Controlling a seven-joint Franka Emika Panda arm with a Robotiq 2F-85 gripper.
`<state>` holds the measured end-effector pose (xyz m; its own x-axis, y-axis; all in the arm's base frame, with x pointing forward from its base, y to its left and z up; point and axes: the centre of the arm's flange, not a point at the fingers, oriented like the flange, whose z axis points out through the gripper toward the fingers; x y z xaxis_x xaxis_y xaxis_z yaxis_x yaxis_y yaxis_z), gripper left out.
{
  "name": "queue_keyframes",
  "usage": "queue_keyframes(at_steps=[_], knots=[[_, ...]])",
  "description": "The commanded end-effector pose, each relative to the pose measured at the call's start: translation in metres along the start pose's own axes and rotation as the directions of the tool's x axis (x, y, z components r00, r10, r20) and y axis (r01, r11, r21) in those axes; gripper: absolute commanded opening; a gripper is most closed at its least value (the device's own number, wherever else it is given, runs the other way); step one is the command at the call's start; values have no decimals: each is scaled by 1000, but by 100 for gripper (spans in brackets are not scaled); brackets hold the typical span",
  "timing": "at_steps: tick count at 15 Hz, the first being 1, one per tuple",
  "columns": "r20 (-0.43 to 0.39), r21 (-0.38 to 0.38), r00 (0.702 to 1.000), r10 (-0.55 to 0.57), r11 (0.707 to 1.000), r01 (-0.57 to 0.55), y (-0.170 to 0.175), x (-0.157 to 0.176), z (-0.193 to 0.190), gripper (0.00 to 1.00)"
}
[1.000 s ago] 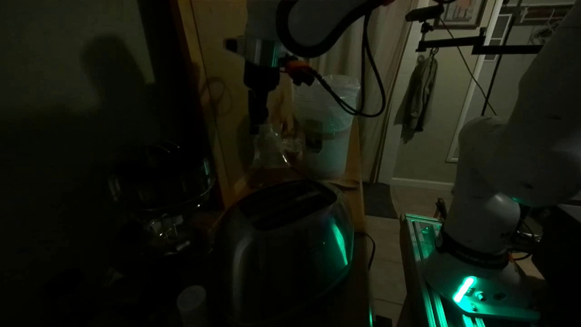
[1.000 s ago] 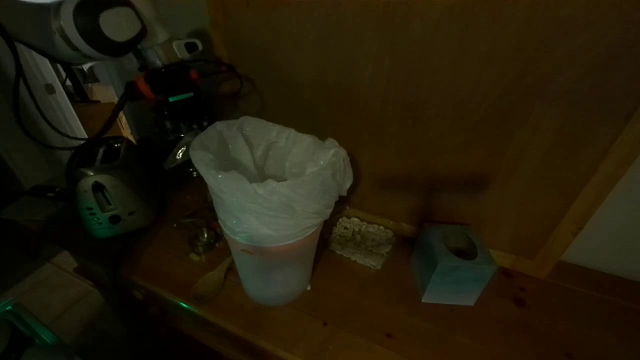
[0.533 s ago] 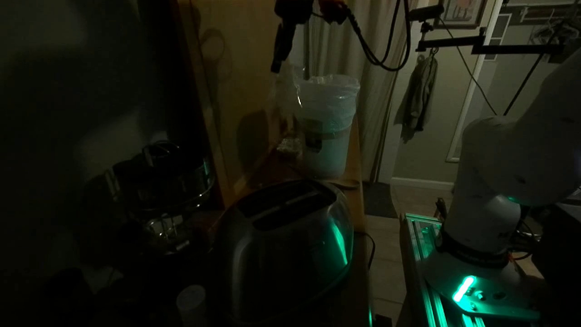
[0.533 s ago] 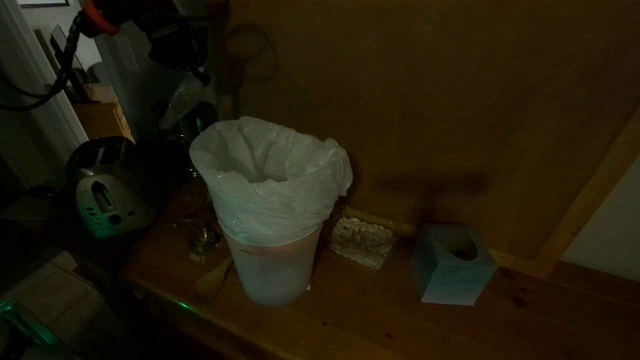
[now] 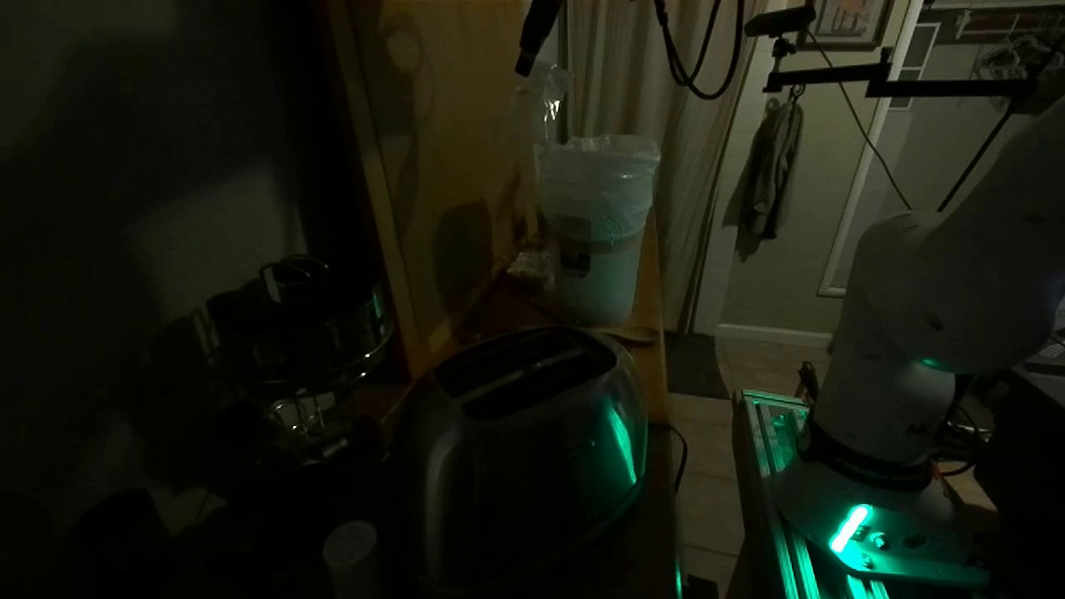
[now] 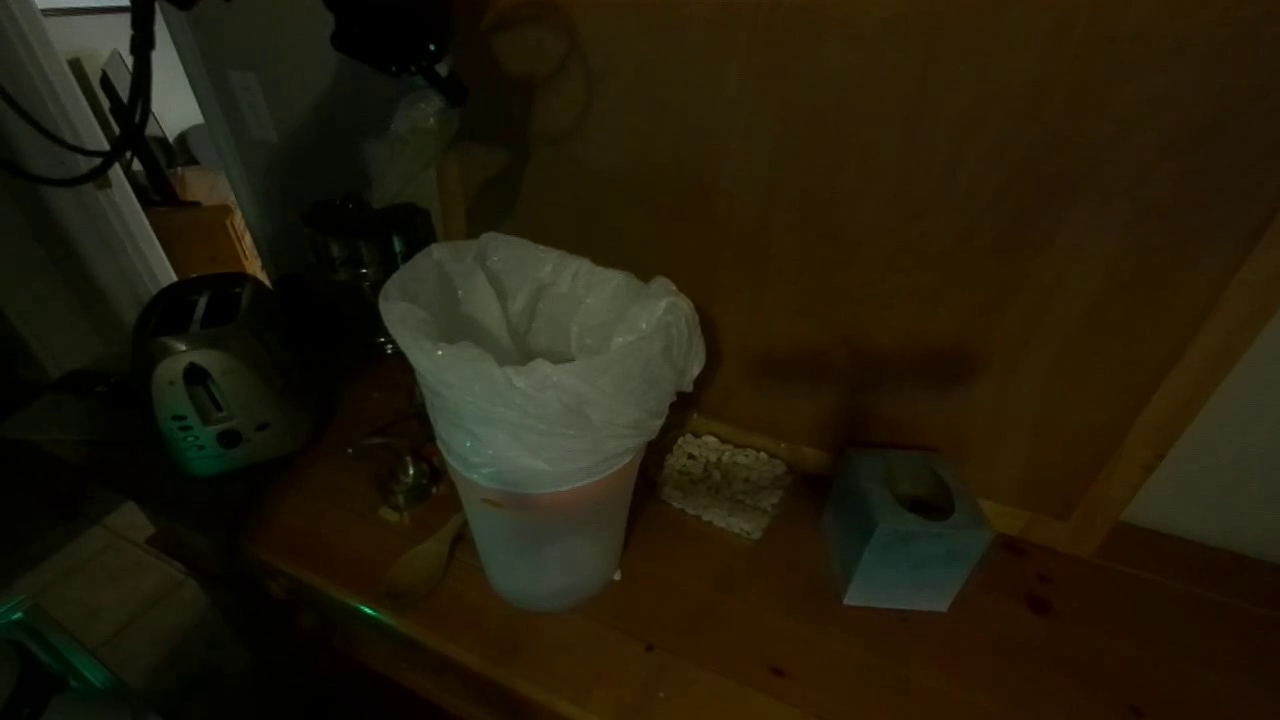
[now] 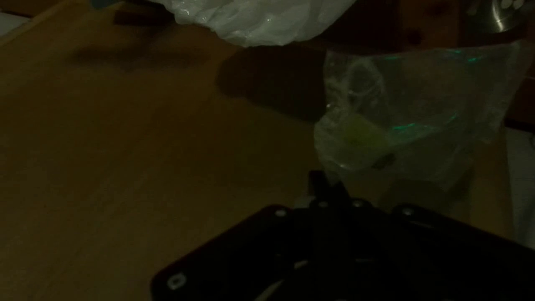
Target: Pick up a plastic bag on the left and put it in the clear bucket
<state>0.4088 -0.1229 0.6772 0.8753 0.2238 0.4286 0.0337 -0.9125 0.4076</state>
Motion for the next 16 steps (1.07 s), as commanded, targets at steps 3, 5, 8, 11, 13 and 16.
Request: queue_keyframes(at_steps=[3,5,8,11,13,16], knots=[[58,-57,993,107,993,-104,41,-3,17,0],[91,-97,980,175,981,-166,69,-9,28,0],[120,-137,959,257,961,-240,99,-15,39,0],[155,-160,942,298,948,-274,117,-18,48,0],[187,-165,934,305,947,-277,123,-20,52,26],[223,-172,923,314,944,-280,129,-21,53,41]])
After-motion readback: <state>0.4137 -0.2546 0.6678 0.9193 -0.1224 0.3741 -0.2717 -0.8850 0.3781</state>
